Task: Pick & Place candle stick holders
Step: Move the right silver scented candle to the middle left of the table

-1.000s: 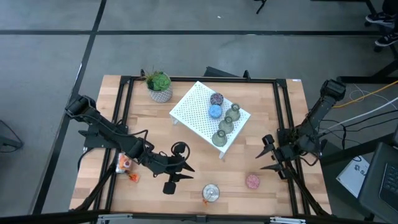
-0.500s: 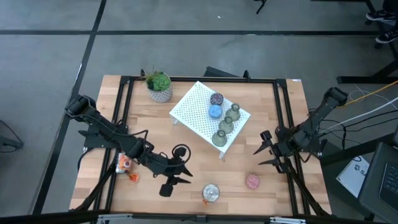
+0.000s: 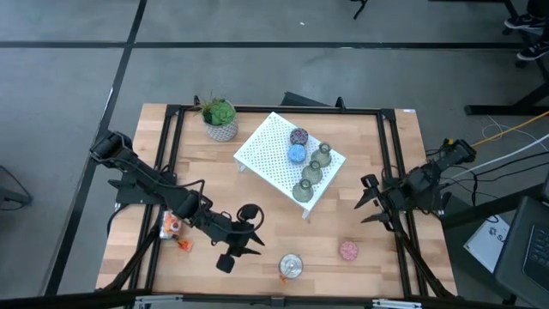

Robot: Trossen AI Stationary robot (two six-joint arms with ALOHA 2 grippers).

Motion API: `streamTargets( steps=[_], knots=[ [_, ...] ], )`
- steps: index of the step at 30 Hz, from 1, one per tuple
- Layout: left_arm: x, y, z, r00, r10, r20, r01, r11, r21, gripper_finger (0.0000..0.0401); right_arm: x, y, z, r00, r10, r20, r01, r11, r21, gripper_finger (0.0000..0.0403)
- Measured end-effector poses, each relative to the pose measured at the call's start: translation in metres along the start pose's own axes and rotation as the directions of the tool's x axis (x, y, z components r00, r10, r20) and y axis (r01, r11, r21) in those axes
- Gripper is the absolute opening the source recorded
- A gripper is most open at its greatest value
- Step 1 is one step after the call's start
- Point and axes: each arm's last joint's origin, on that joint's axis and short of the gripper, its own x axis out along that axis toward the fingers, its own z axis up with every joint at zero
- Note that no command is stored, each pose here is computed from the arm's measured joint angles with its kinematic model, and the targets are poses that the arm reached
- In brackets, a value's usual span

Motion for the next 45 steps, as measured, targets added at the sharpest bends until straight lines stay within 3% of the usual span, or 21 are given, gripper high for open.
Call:
streamTargets(
  steps=[10, 16, 20, 28, 34, 45],
  knots=[
    [0.001, -0.002, 0.009, 0.999, -0.035, 0.016, 0.035, 0.999, 0.011, 0.0116, 0.002, -0.011, -0.007, 0.995, -0.072, -0.062, 0.076, 0.996, 0.055, 0.0218],
    [0.030, -0.009, 0.010, 0.983, -0.031, -0.180, 0.062, 0.984, 0.167, 0.0116, 0.002, -0.011, -0.007, 0.996, -0.067, -0.066, 0.072, 0.995, 0.071, 0.0218],
    [0.059, -0.016, 0.012, 0.948, -0.008, -0.319, 0.115, 0.941, 0.319, 0.0116, 0.002, -0.011, -0.007, 0.996, -0.068, -0.066, 0.072, 0.995, 0.070, 0.0218],
    [0.096, -0.034, 0.022, 0.945, -0.023, -0.326, 0.211, 0.805, 0.554, 0.0116, 0.002, -0.011, -0.007, 0.996, -0.068, -0.065, 0.072, 0.995, 0.066, 0.0218],
    [0.113, -0.037, 0.015, 0.936, -0.050, -0.348, 0.259, 0.766, 0.588, 0.0116, 0.002, -0.011, -0.007, 0.996, -0.068, -0.065, 0.072, 0.995, 0.066, 0.0218],
    [0.131, -0.016, 0.006, 0.931, -0.020, -0.364, 0.246, 0.772, 0.586, 0.0116, 0.002, -0.011, -0.007, 0.995, -0.071, -0.066, 0.075, 0.995, 0.065, 0.0218]
  ],
)
